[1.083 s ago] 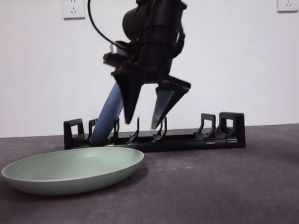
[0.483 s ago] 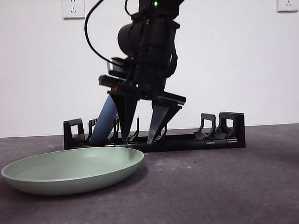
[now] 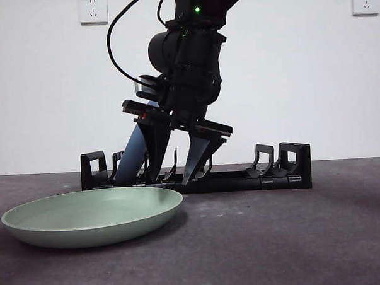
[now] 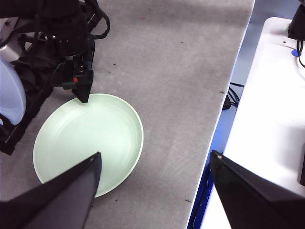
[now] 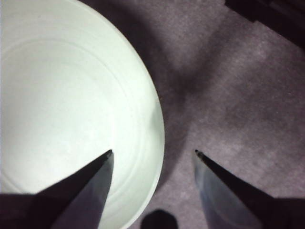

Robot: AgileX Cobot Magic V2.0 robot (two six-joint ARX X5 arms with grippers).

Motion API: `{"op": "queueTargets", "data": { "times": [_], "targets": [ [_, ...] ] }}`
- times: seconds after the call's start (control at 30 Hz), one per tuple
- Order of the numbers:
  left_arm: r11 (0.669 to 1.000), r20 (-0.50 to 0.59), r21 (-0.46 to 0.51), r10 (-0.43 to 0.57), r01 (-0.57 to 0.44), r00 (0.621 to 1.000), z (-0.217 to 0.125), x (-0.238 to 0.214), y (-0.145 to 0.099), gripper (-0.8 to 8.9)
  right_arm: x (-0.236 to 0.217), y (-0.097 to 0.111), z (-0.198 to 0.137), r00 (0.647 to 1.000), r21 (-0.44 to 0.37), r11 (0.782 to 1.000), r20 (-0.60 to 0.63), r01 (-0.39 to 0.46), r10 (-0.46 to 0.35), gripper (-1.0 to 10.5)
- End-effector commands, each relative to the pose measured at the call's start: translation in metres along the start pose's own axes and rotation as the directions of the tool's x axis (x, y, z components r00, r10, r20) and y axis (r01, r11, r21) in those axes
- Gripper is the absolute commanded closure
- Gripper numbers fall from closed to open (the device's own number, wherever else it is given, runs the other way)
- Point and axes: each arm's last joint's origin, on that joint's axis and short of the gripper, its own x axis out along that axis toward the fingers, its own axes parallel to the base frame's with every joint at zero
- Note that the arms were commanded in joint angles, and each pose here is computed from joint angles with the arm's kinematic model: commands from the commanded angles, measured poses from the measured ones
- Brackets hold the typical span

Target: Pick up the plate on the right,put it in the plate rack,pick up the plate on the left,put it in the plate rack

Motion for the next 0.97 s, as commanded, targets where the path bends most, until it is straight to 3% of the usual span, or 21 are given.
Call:
{"op": "queueTargets", "data": {
  "times": [0.03,0.77,0.87,0.97],
  "targets": [
    [1.000,0.005,0.019,-0.003,0.003,1.000,0.001,0.000,-0.001,4.27,0.016,-0.002,-0.001,0.999,0.014,1.000,-0.032,0.002,-0.002,6.7],
    [1.000,0.006,0.029,-0.011,0.011,1.000,0.001,0.000,-0.002,4.27,0.034,-0.005,0.000,0.999,0.038,0.999,-0.054,0.003,-0.001,7.3],
    [0.999,-0.004,0.037,0.003,-0.003,1.000,0.001,0.001,-0.002,4.27,0.034,-0.005,-0.001,0.998,0.046,0.999,-0.062,0.005,-0.002,8.4],
    [0.999,-0.007,0.042,-0.002,0.002,1.000,0.002,0.001,-0.003,4.27,0.034,-0.006,-0.001,0.998,0.049,0.999,-0.068,0.005,-0.002,8.6]
  ]
}}
